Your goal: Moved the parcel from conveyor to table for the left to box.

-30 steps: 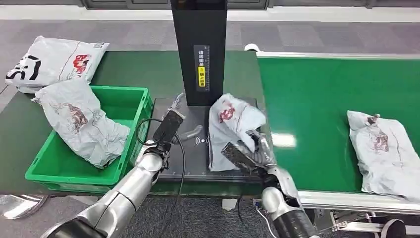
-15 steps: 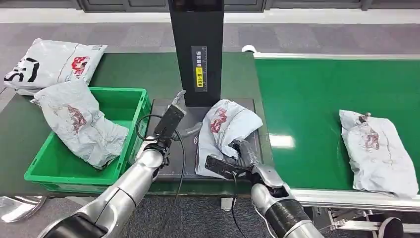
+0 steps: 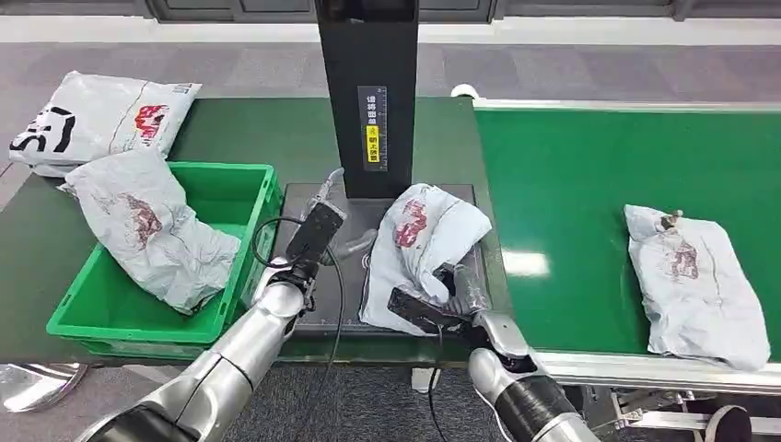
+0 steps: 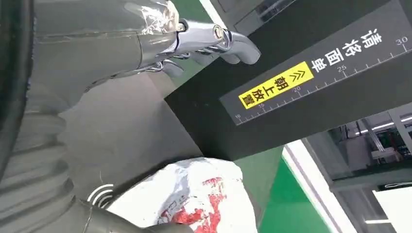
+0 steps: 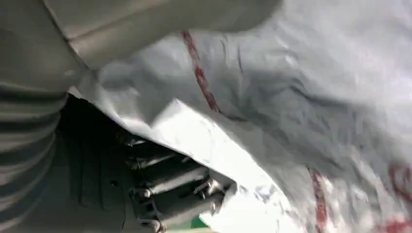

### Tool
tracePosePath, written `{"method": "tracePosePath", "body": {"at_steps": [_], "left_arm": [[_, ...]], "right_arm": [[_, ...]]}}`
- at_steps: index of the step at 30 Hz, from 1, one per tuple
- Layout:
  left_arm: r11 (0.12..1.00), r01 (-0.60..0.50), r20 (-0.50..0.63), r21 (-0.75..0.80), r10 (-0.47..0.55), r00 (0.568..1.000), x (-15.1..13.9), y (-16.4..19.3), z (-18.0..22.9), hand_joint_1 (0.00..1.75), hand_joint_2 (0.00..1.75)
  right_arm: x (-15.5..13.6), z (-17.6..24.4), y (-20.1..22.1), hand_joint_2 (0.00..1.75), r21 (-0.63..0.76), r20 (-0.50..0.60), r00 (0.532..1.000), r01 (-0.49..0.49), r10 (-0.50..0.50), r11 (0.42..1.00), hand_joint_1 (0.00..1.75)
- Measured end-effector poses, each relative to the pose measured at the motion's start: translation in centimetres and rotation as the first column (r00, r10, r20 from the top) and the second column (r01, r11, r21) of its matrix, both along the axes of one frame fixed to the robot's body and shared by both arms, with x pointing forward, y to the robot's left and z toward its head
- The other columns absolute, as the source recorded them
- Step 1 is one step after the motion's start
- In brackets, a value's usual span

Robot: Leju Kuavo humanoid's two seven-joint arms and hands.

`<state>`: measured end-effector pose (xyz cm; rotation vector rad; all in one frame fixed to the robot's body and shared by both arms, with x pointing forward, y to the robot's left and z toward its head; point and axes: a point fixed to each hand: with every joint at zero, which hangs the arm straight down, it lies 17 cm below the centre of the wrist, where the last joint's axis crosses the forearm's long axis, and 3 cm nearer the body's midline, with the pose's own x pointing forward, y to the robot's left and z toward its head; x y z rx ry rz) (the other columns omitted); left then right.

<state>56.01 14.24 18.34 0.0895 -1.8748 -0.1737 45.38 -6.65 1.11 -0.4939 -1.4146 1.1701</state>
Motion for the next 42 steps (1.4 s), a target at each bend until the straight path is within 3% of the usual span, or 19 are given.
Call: {"method": "tracePosePath", "body": {"at_steps": [5,8,12,22,31,37,42], "left_arm": [[1.0,0.01,0.028,-0.005,-0.009,1.0,-1.0,0.0,0.0,0.0,1.75],[0.999,0.035,0.043,-0.008,-0.035,0.998,-1.7,-0.5,0.0,0.0,1.75],[0.997,0.077,0.056,-0.001,-0.077,0.996,-2.4,-1.3,-0.1,0.0,1.75],[0.994,0.106,0.058,0.012,-0.107,0.993,-3.0,-2.0,-0.5,0.0,1.75],[0.992,0.126,0.061,0.024,-0.127,0.99,-3.2,-2.5,-0.5,0.0,1.75],[0.958,0.233,0.034,0.166,-0.242,0.97,-4.3,-5.7,-2.2,0.0,1.75],[0.855,0.361,-0.079,0.372,-0.359,0.93,-5.7,-9.4,-6.0,0.0,1.75]], "right_arm": [[0.5,5.5,-1.3,1.75,0.184,0.191,0.978,0.049,-0.084,0.982,0.0],[0.7,10.4,-3.3,1.75,0.318,0.331,0.927,0.068,-0.178,0.946,0.0],[0.4,14.6,-6.3,1.75,0.437,0.426,0.859,0.08,-0.285,0.896,0.0],[-0.1,16.1,-8.7,1.75,0.5,0.437,0.822,0.115,-0.365,0.859,0.0],[-0.1,16.2,-9.0,1.75,0.515,0.424,0.825,0.119,-0.373,0.849,0.0],[0.2,15.2,-8.3,1.75,0.519,0.364,0.862,0.128,-0.354,0.845,0.0],[0.4,14.4,-7.9,1.75,0.496,0.333,0.88,0.14,-0.337,0.857,0.0]]}}
